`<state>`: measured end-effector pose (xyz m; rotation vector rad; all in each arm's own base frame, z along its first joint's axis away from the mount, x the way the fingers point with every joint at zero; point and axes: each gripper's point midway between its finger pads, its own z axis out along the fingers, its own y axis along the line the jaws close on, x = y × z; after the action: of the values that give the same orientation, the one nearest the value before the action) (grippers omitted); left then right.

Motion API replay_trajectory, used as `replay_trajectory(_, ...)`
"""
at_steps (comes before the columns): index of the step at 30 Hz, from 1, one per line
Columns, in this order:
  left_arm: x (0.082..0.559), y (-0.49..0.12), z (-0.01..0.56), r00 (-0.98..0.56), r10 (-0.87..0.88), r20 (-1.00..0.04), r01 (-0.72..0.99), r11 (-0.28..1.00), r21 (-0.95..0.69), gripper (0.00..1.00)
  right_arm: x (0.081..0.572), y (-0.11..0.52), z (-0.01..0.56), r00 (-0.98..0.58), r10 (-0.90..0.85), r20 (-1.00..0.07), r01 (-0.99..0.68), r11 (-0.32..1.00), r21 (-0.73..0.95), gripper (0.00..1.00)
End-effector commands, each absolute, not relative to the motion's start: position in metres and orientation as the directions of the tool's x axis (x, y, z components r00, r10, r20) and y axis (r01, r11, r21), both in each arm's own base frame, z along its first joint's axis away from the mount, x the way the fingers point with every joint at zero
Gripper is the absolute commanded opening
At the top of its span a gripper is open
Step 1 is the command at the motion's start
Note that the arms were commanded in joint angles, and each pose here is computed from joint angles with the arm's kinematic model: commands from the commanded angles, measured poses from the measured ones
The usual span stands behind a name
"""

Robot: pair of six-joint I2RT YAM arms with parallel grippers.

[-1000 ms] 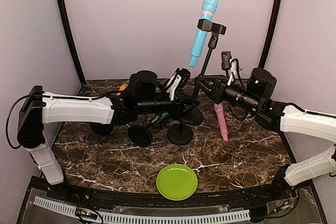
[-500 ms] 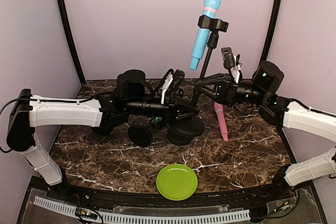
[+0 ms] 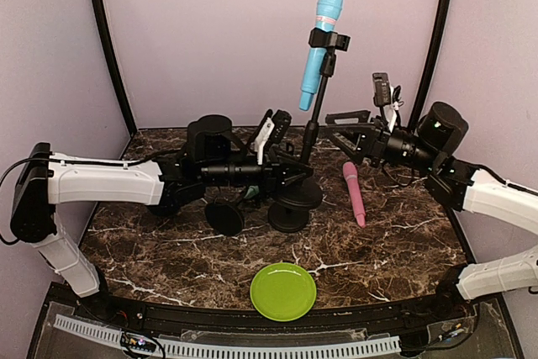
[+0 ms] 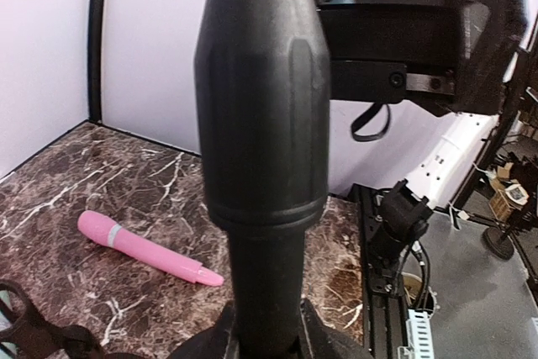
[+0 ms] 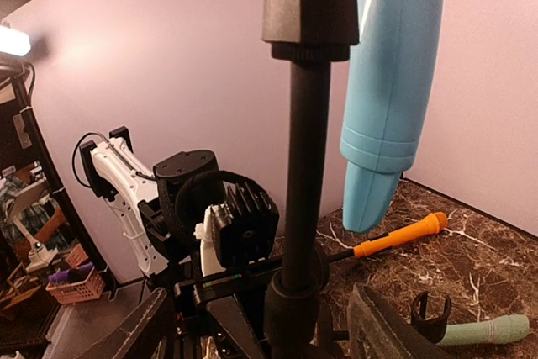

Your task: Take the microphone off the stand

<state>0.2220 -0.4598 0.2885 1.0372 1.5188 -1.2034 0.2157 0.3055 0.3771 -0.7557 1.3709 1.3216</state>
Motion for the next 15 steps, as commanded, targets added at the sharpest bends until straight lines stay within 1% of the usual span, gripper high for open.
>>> replay_trajectory(1,0.239,-0.443,0.348,-0.105,-0.075,-0.992,0.953,0.277,-0.122,0.0,0.229,0.288,0.385,-0.214,0.301,-0.929,-0.899,0.311,0.308,0.79)
replay_trajectory(3,0.24,-0.443,0.349,-0.1,-0.079,-0.992,0.953,0.28,-0.118,0.0,0.236,0.28,0.383,-0.211,0.335,-0.918,-0.872,0.36,0.332,0.83)
replay_trajectory(7,0.242,-0.443,0.349,-0.099,-0.082,-0.992,0.952,0.284,-0.118,0.0,0.242,0.265,0.379,-0.204,0.424,-0.882,-0.827,0.408,0.387,0.86)
replay_trajectory(11,0.247,-0.443,0.348,-0.105,-0.081,-0.991,0.942,0.31,-0.125,0.0,0.259,0.258,0.365,-0.188,0.482,-0.856,-0.695,0.55,0.463,0.86)
replay_trajectory(13,0.25,-0.444,0.345,-0.112,-0.071,-0.991,0.938,0.321,-0.129,0.0,0.257,0.265,0.362,-0.182,0.485,-0.855,-0.661,0.584,0.471,0.85)
replay_trajectory(15,0.251,-0.446,0.342,-0.122,-0.061,-0.991,0.936,0.326,-0.135,0.0,0.256,0.276,0.359,-0.195,0.478,-0.856,-0.649,0.591,0.478,0.83)
